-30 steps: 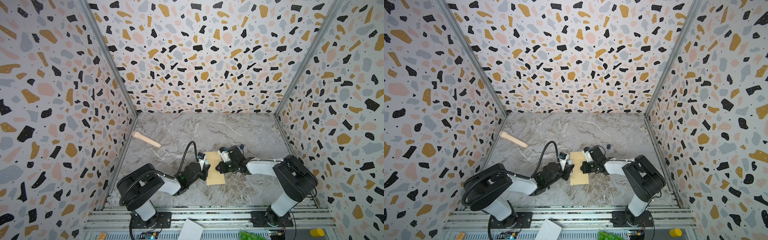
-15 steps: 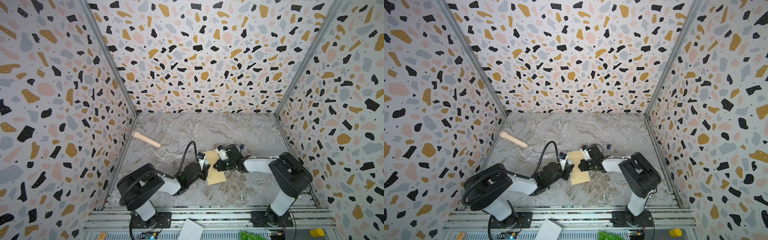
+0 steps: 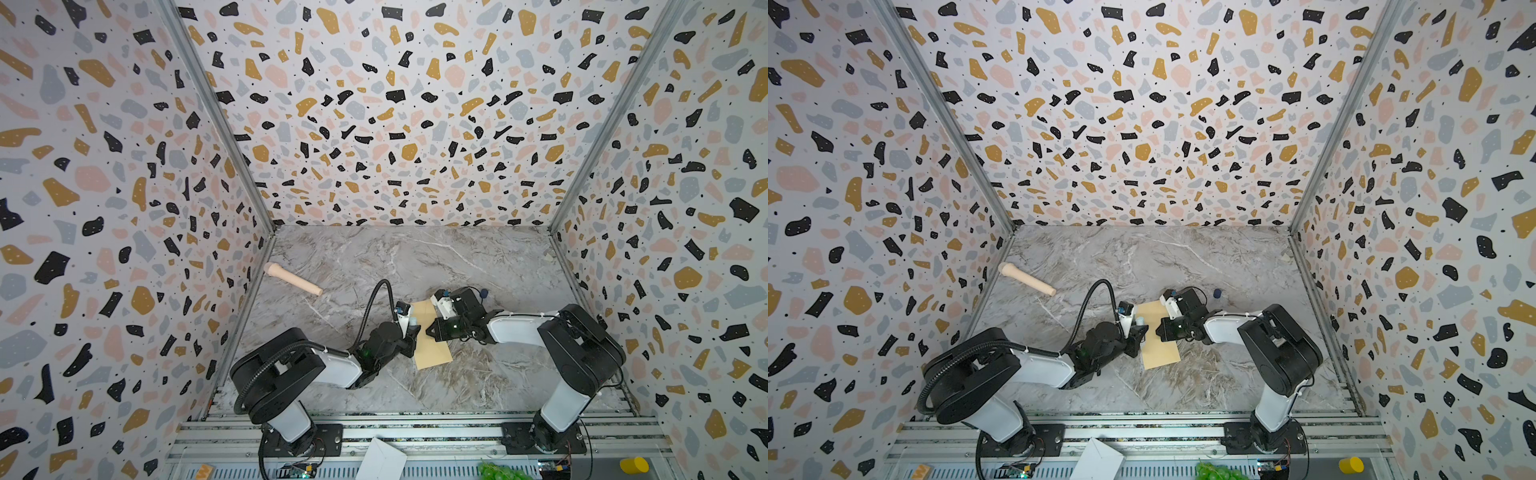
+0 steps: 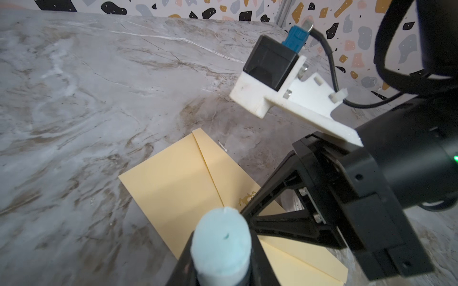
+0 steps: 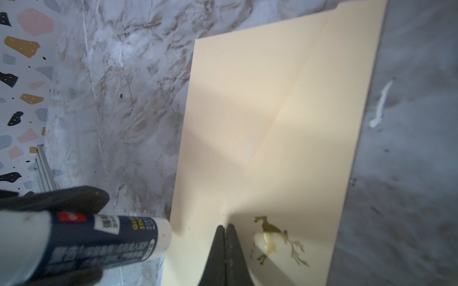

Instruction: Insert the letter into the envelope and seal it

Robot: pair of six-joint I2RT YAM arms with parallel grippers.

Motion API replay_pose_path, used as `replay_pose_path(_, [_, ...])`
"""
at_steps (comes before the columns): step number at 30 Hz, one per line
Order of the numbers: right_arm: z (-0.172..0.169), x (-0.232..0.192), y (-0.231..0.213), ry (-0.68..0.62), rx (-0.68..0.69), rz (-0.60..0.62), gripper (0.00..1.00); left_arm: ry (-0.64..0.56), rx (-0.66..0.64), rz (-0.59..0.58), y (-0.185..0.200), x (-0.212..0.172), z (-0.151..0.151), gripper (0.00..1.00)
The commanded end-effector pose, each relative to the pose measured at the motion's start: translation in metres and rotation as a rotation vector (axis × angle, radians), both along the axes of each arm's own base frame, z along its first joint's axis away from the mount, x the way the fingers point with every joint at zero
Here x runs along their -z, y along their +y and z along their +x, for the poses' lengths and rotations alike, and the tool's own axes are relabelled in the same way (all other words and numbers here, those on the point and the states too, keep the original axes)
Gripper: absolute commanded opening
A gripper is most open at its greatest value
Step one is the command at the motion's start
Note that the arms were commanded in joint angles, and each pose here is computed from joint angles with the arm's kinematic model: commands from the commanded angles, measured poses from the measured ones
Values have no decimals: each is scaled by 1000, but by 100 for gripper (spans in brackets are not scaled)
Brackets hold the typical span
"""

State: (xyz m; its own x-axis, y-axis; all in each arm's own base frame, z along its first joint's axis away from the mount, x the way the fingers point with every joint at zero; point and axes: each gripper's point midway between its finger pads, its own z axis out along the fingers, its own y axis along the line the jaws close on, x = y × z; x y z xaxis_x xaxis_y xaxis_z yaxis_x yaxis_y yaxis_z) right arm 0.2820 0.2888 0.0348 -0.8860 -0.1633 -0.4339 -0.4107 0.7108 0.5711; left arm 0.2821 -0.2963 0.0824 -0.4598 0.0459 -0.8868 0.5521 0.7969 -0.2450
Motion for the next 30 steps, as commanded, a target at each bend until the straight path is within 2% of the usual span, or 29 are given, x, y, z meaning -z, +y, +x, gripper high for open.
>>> replay_pose_path(1, [16, -32, 6, -57, 1, 49, 4, -52, -30, -54, -5, -24, 18, 0])
replay_pose_path(21, [9, 12, 4, 38, -27, -23, 0, -12, -55, -4, -4, 5, 26, 0])
replay_pose_path(30, [36, 19, -7, 37, 15, -58, 0, -6, -55, 16, -4, 10, 26, 0])
